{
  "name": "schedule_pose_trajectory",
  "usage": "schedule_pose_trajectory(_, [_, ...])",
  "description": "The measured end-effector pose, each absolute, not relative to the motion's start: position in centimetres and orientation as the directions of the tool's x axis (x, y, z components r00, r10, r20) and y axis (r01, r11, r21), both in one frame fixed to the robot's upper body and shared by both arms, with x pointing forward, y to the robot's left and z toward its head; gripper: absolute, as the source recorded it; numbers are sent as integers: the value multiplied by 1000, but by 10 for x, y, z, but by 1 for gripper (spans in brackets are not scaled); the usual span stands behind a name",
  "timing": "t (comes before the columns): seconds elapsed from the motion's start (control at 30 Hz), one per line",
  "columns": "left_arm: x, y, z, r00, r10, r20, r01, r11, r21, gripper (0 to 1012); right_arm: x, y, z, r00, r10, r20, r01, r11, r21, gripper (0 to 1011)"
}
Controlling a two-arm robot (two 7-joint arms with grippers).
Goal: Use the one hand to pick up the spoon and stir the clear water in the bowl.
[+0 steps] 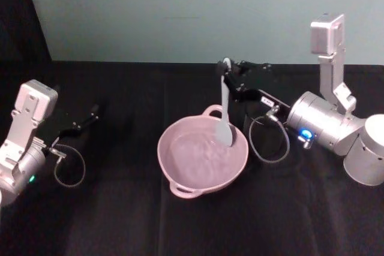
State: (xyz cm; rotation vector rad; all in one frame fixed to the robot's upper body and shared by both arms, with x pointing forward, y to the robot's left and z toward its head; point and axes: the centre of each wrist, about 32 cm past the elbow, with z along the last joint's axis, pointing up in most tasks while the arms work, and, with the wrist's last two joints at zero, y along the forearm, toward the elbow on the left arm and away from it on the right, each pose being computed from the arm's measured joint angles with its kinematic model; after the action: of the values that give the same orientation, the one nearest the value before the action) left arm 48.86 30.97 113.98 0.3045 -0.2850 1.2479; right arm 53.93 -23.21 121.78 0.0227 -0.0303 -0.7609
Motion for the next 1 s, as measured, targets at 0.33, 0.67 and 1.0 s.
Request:
schedule_pose_trajectory(0.33, [489, 310, 1140, 292, 880, 374, -955, 287, 70, 1011, 524, -204, 1219, 792, -608, 57, 609, 793, 4, 110])
schedule_pose_trajectory(0.67, [489, 310, 1140, 292, 880, 374, -955, 287, 70, 1011, 523, -178, 1218, 838, -544, 41, 544, 839, 14, 110])
schedule_pose_trajectory(1.0, [489, 310, 1140, 292, 880, 374, -955, 287, 70, 1011, 546, -174, 1211, 826, -563, -7, 563, 826, 36, 110])
